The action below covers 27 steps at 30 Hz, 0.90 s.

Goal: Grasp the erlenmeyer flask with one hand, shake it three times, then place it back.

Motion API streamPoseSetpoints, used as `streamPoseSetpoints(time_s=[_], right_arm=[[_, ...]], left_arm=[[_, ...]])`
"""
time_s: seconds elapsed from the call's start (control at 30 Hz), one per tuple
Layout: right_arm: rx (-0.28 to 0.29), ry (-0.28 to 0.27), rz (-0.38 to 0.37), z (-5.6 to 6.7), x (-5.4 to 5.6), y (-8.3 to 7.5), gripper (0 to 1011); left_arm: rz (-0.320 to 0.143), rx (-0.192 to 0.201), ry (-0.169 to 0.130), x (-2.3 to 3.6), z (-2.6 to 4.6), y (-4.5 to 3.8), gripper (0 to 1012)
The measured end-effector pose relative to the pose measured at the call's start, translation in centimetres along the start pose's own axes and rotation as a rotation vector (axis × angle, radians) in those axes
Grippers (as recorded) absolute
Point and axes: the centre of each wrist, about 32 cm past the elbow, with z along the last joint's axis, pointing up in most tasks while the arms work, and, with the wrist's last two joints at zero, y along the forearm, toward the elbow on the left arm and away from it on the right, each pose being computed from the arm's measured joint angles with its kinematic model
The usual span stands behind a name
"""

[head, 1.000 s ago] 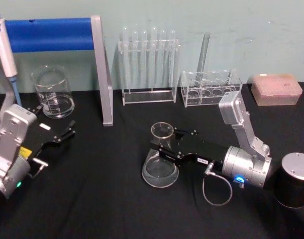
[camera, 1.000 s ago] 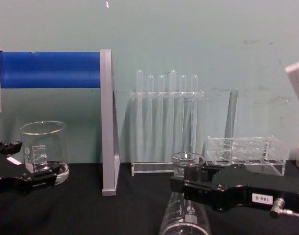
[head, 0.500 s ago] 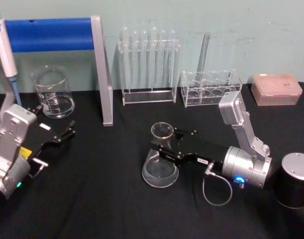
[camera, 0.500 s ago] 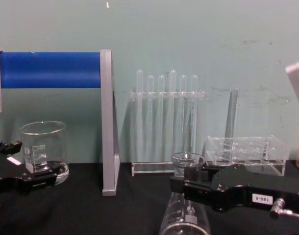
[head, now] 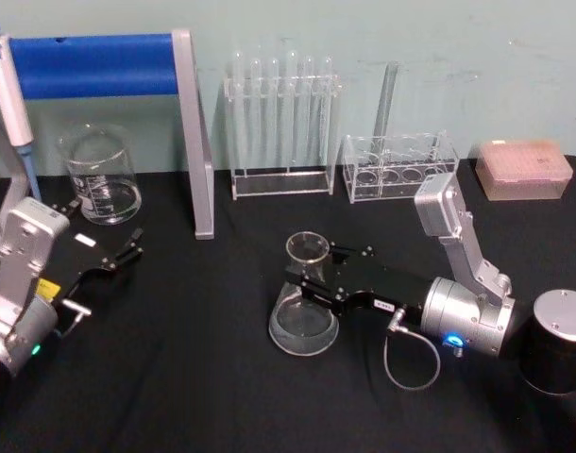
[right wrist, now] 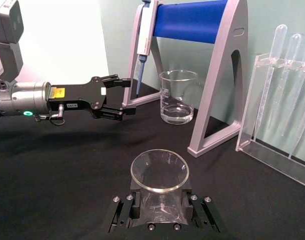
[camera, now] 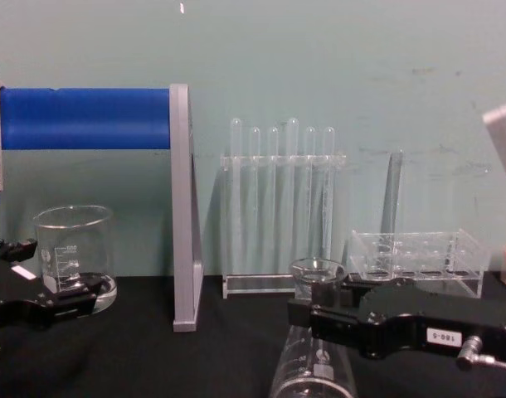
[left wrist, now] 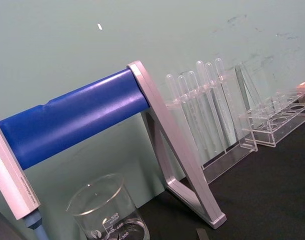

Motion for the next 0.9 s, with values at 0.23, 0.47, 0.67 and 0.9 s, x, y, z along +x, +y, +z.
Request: streamPoseSetpoints(time_s=[0.23,0.47,0.67,0.9], right_arm=[[0.000,0.000,0.000,0.00,0.00,0.00,451],[-0.006,0.001,0.000,-0.07,-0.01,-0.01,640],[-0.005,0.000,0.000,-0.06,-0.01,-0.01,815],[-0.003,-0.001,0.000,-0.03,0.01,-0.01,1003]], left_arm=[[0.000,0.000,0.000,0.00,0.00,0.00,1001],[0.000,0.000,0.000,0.00,0.00,0.00,1001],[0.000,0.000,0.000,0.00,0.00,0.00,1001],[0.000,0.000,0.000,0.00,0.00,0.00,1001]])
